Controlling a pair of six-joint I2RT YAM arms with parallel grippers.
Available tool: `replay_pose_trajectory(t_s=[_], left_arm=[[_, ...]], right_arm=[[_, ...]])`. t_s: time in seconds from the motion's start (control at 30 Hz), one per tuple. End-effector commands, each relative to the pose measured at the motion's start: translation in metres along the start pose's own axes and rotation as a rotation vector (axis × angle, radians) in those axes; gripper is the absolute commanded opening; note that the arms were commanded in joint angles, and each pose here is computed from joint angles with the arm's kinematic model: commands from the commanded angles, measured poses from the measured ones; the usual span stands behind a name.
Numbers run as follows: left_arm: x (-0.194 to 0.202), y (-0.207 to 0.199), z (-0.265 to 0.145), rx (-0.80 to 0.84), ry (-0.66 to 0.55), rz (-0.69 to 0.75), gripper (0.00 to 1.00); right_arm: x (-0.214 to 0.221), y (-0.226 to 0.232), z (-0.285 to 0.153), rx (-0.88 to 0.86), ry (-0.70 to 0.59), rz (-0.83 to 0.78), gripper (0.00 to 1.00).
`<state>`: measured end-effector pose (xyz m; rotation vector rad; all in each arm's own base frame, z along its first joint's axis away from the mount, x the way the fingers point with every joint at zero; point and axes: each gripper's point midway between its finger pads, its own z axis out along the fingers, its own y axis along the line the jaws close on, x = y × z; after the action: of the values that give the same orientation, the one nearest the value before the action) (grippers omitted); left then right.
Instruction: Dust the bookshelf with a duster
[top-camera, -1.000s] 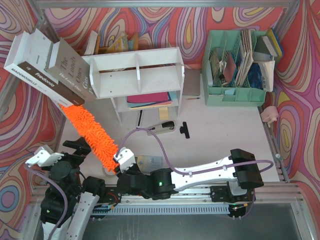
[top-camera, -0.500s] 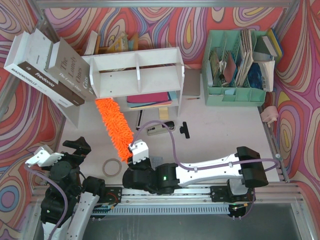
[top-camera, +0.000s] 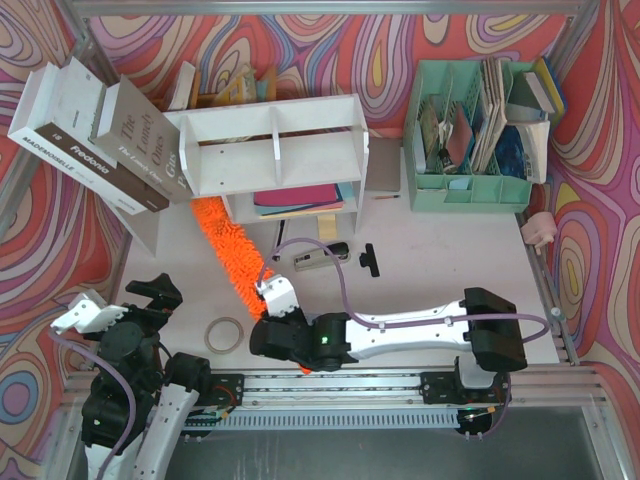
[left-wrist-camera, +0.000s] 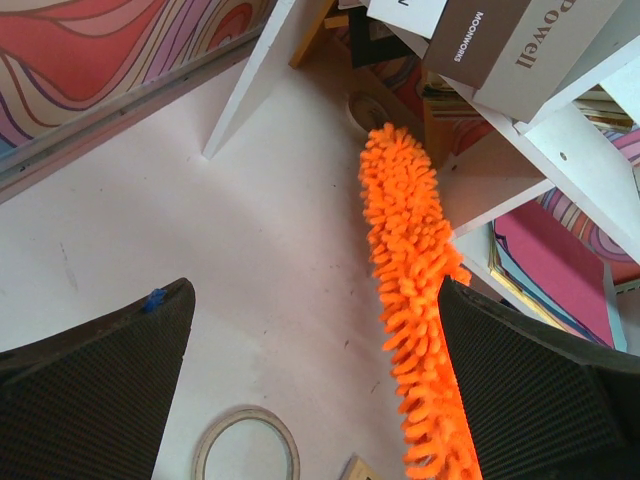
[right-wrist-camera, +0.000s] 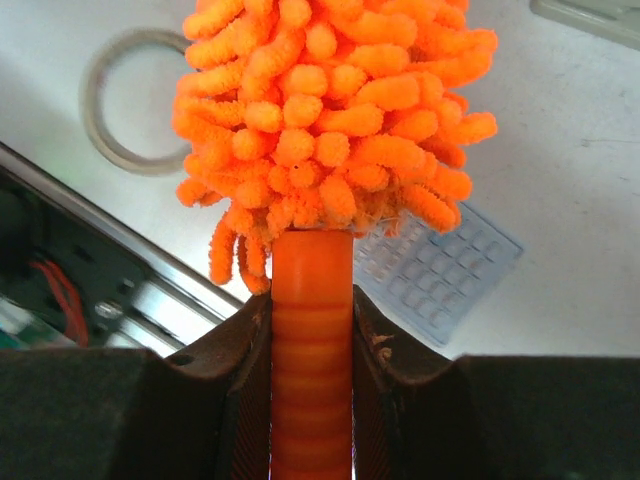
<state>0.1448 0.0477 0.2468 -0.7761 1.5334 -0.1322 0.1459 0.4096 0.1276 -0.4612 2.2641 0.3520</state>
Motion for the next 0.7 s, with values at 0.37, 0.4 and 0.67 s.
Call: replay_pose_trajectory(t_s=[0.37,0.4,0.67], left_arm=[[-0.008,0.004,-0.003,-0.016,-0.032,-0.003,0.98],[-0.009,0.005,-0.003,-0.017,-0.034,-0.004,0.98],[-0.010,0.006,-0.005,-0.021,-0.035,-0.006,0.98]], right_arm=[[-0.017,-0.023,-0.071,-0.307,-0.097,-0.488,0.00],[-0.026,-0.021,-0.075,-0.314,-0.120,-0.502,0.00],[-0.110,-0.003,-0.114,-0.321,-0.372,-0.527,0.00]])
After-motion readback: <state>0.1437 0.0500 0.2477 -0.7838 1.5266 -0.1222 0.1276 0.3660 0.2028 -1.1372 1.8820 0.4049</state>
